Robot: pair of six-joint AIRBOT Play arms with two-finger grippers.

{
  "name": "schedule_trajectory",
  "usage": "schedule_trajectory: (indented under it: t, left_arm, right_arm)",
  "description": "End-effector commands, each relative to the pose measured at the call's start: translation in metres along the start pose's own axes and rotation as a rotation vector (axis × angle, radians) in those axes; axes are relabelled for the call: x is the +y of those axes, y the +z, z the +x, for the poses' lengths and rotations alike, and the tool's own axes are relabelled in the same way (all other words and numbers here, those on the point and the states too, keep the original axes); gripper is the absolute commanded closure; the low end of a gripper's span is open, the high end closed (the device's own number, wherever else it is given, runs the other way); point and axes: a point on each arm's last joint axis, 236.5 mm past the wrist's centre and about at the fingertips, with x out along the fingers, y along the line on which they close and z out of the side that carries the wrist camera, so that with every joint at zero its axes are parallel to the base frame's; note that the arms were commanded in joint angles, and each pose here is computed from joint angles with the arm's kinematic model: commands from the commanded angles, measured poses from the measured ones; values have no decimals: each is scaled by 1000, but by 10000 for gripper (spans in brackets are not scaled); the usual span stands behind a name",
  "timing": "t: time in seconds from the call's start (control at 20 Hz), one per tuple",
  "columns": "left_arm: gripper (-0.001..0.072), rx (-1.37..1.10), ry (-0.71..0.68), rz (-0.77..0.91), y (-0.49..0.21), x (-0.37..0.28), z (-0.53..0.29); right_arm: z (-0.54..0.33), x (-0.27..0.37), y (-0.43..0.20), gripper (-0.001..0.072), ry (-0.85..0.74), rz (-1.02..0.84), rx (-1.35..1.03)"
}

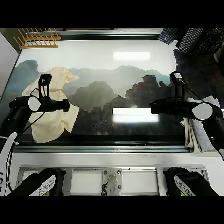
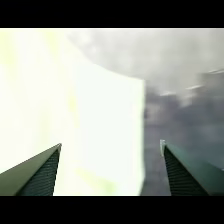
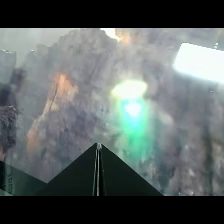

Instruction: Fold the clothes and pants, and hang the long-sleeved shirts on hangers.

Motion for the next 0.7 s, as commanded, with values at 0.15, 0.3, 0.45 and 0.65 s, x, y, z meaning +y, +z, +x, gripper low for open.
schedule_trajectory:
  t: [0.15, 0.3, 0.45, 0.65]
  left_arm:
    - [12, 308, 109, -33, -91, 52, 58]
    - [19, 328, 116, -84, -96, 52, 63]
    - [707, 300, 102, -111, -90, 45, 55]
    - [702, 74, -126, -72, -21, -50, 2]
  right_arm:
    - [0, 0, 0, 698, 0, 0, 1]
    - [0, 0, 0, 698, 0, 0, 1]
    - [0, 0, 0, 698, 0, 1, 1]
    - [0, 0, 1, 698, -1, 1, -4]
